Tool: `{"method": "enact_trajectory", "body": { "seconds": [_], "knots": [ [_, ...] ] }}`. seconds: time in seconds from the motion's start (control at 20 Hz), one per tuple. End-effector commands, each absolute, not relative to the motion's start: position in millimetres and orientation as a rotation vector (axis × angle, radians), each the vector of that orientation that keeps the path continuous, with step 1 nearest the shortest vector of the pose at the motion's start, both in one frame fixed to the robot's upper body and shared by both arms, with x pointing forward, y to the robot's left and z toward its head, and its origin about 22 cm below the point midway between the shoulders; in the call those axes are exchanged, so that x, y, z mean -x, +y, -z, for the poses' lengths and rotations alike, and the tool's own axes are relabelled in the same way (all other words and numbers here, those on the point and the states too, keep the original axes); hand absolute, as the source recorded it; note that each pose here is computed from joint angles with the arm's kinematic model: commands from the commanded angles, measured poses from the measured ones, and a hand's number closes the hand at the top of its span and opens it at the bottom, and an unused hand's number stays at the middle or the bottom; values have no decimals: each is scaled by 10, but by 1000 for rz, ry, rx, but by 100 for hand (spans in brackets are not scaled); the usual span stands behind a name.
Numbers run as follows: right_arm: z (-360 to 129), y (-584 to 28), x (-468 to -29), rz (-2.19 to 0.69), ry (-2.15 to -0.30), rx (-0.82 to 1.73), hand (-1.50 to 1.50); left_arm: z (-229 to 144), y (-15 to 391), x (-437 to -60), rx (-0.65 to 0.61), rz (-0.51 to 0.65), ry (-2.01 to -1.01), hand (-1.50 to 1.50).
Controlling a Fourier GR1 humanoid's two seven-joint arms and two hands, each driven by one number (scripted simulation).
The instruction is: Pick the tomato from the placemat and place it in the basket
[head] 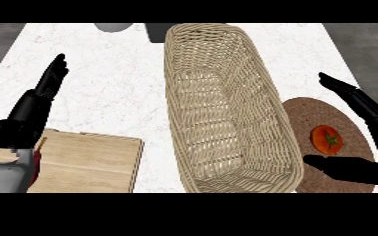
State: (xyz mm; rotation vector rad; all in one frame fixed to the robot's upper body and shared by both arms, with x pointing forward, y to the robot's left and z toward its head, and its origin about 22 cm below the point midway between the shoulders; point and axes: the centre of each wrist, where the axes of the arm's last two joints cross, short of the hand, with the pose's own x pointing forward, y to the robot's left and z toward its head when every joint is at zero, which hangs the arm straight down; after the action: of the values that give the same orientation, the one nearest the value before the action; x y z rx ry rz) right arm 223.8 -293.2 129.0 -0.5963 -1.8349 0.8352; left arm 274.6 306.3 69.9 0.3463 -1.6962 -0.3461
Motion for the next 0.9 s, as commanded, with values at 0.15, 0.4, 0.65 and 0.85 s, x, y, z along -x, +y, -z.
{"method": "enact_trajectory", "body": {
  "seconds": [0.15, 0.4, 0.65, 0.85],
  "knots": [
    [-1975, -3060, -2127, -1364, -1348, 808, -150, -805, 2977, -2804, -332, 361, -1702, 0],
    [-2286, -2977, -2042, -1455, -1157, 736, -150, -725, 2927, -2860, -327, 366, -1722, 0],
    [-2419, -2970, -2033, -1465, -1036, 744, -150, -673, 2967, -2891, -304, 379, -1727, 0],
    [-2340, -3146, -2224, -1435, -1013, 722, -150, -843, 2721, -2835, -287, 364, -1725, 0]
  ]
}}
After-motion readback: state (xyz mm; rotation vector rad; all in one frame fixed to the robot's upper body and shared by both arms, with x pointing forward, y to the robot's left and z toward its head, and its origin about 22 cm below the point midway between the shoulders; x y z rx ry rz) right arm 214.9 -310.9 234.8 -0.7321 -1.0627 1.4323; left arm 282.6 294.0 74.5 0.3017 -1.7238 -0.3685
